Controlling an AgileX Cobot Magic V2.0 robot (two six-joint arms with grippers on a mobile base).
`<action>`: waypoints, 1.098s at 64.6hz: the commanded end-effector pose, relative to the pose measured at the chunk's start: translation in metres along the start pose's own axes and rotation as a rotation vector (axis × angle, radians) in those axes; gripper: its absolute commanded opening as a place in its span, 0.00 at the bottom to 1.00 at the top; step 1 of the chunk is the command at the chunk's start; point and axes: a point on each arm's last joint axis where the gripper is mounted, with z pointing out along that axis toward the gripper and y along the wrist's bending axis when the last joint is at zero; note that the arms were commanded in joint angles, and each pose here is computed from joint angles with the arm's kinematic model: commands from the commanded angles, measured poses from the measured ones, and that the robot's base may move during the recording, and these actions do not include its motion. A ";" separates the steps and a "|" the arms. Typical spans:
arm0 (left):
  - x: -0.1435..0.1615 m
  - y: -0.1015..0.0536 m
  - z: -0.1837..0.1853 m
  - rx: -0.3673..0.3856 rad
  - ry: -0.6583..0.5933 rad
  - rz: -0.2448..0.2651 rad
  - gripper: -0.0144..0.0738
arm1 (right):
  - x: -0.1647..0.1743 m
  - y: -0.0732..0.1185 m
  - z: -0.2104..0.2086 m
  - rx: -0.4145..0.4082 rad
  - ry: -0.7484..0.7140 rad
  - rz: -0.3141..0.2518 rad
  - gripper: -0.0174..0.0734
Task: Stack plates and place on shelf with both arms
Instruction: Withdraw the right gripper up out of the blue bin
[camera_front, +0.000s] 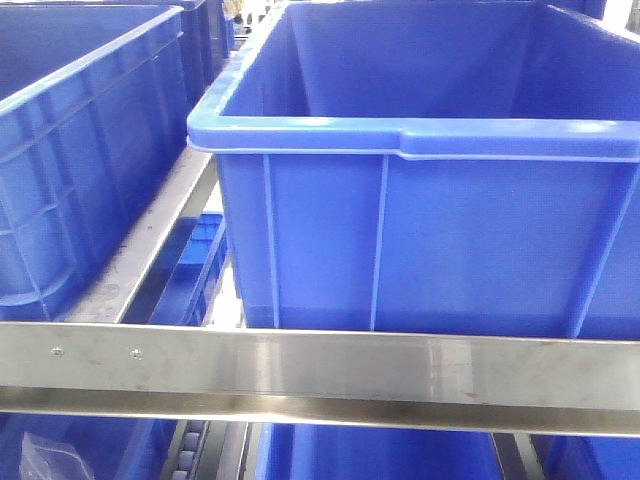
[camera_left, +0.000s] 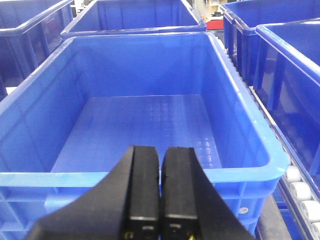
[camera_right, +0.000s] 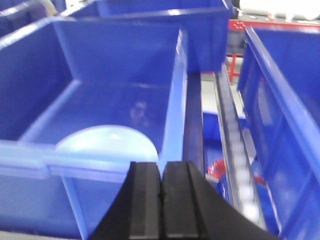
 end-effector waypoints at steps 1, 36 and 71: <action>-0.016 0.002 0.000 -0.013 -0.103 -0.006 0.26 | -0.003 -0.002 0.001 0.020 -0.141 0.020 0.25; -0.016 0.002 0.000 -0.013 -0.103 -0.006 0.26 | 0.031 -0.005 0.008 0.032 -0.104 0.045 0.25; -0.016 0.002 0.000 -0.013 -0.103 -0.006 0.26 | 0.030 -0.005 0.008 0.031 -0.111 0.043 0.25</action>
